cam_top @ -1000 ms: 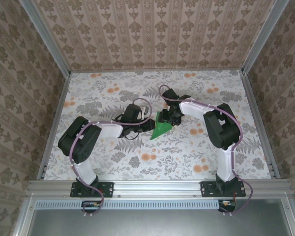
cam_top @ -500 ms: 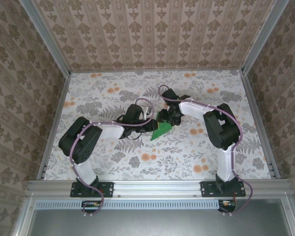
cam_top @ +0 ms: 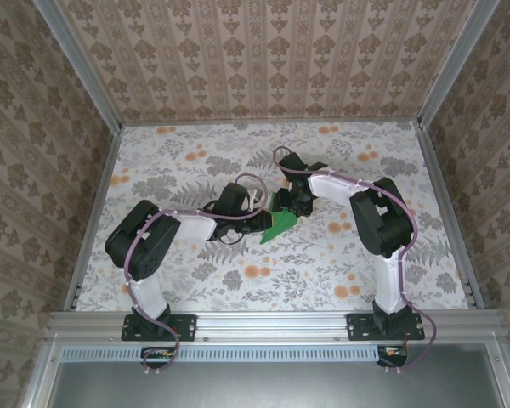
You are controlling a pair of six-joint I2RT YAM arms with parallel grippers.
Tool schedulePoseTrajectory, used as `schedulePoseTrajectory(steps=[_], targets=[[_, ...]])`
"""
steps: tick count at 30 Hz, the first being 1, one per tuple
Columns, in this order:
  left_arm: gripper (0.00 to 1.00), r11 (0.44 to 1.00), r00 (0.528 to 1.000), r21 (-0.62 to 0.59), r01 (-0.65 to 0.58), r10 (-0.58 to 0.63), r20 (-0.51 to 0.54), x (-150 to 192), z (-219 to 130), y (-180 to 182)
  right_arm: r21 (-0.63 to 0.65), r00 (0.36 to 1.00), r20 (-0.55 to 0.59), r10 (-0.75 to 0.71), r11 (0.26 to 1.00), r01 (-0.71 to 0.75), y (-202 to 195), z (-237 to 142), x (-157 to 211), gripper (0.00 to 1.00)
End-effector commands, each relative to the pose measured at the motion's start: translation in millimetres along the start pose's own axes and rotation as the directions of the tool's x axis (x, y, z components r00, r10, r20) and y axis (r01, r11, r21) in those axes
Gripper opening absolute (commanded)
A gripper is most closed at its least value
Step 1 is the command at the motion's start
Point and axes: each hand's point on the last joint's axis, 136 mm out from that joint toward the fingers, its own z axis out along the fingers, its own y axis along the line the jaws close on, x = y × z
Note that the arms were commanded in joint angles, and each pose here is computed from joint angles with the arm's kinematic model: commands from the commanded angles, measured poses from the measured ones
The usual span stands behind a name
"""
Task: Fold a paper plane with a square sheet of paper (pick it up from the middle)
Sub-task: Fourth fold the wing at the center of the table.
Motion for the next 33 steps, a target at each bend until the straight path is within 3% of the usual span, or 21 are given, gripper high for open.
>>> schedulePoseTrajectory(steps=[1, 33], targets=[[0.12, 1.0, 1.0, -0.001, 0.016, -0.016, -0.027, 5, 4, 1, 0.217, 0.982, -0.188, 0.035, 0.976, 0.007, -61, 46, 51, 0.67], [0.12, 0.997, 0.996, -0.056, 0.046, -0.05, -0.071, 19, 11, 17, 0.284, 0.97, -0.237, 0.047, 0.959, 0.023, -77, 63, 64, 0.65]])
